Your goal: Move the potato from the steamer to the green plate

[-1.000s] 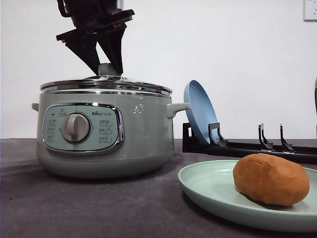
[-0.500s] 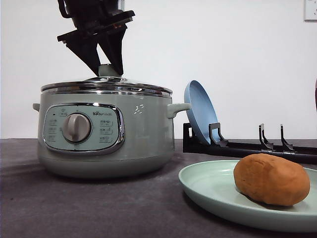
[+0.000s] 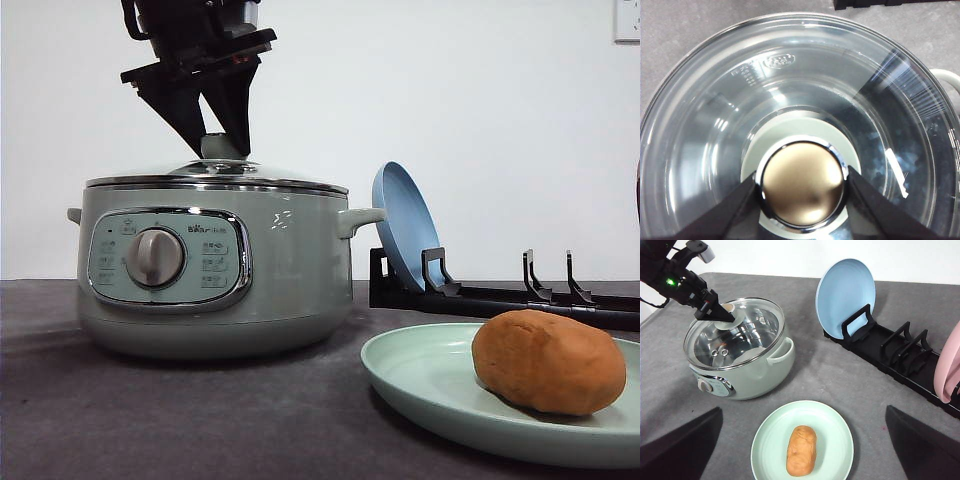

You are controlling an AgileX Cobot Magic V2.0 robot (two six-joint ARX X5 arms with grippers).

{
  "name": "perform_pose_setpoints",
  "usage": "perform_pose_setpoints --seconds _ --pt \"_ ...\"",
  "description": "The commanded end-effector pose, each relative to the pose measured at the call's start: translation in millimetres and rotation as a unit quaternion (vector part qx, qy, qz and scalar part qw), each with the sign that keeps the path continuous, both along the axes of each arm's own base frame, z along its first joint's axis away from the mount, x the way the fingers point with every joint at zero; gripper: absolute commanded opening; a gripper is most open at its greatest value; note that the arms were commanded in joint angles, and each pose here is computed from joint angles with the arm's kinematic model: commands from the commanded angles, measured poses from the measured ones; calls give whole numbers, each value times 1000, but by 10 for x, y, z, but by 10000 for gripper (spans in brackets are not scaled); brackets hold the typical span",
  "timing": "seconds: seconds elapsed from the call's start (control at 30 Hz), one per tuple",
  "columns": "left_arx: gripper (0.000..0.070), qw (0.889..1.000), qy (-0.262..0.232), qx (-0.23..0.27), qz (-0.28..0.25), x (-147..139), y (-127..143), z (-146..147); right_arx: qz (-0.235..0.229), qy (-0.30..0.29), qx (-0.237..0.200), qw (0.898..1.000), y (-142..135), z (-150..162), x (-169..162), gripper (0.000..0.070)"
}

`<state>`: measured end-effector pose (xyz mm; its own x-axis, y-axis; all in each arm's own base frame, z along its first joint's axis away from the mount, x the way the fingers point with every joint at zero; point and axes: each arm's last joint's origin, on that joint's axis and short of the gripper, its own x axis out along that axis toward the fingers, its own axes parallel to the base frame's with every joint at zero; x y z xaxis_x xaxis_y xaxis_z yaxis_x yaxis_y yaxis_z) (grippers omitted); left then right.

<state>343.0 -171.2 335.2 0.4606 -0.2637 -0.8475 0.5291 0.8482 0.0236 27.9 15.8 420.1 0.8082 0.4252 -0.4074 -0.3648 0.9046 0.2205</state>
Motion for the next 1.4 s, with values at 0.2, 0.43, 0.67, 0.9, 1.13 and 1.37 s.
perform_pose_setpoints --seconds 0.2,0.43,0.67,0.9,1.13,1.37 --pt "293 1000 -2 0 -2 47 -73 -25 6 -10 3 1000 -3 46 -8 659" --pt "543 999 -37 -28 11 -168 35 321 6 -10 3 1000 -3 46 -8 659" --pt "637 996 -63 -52 22 -623 269 768 6 -10 3 1000 -3 45 -8 659" --pt "637 991 -89 -96 7 -1096 476 1096 7 -9 0 1000 -3 41 -9 659" --pt "637 982 -142 -125 -2 -1578 709 1041 13 -13 -12 1000 -4 37 -10 659" --pt "636 960 -183 -206 -54 -2091 933 728 16 -14 -35 999 19 -21 24 659"
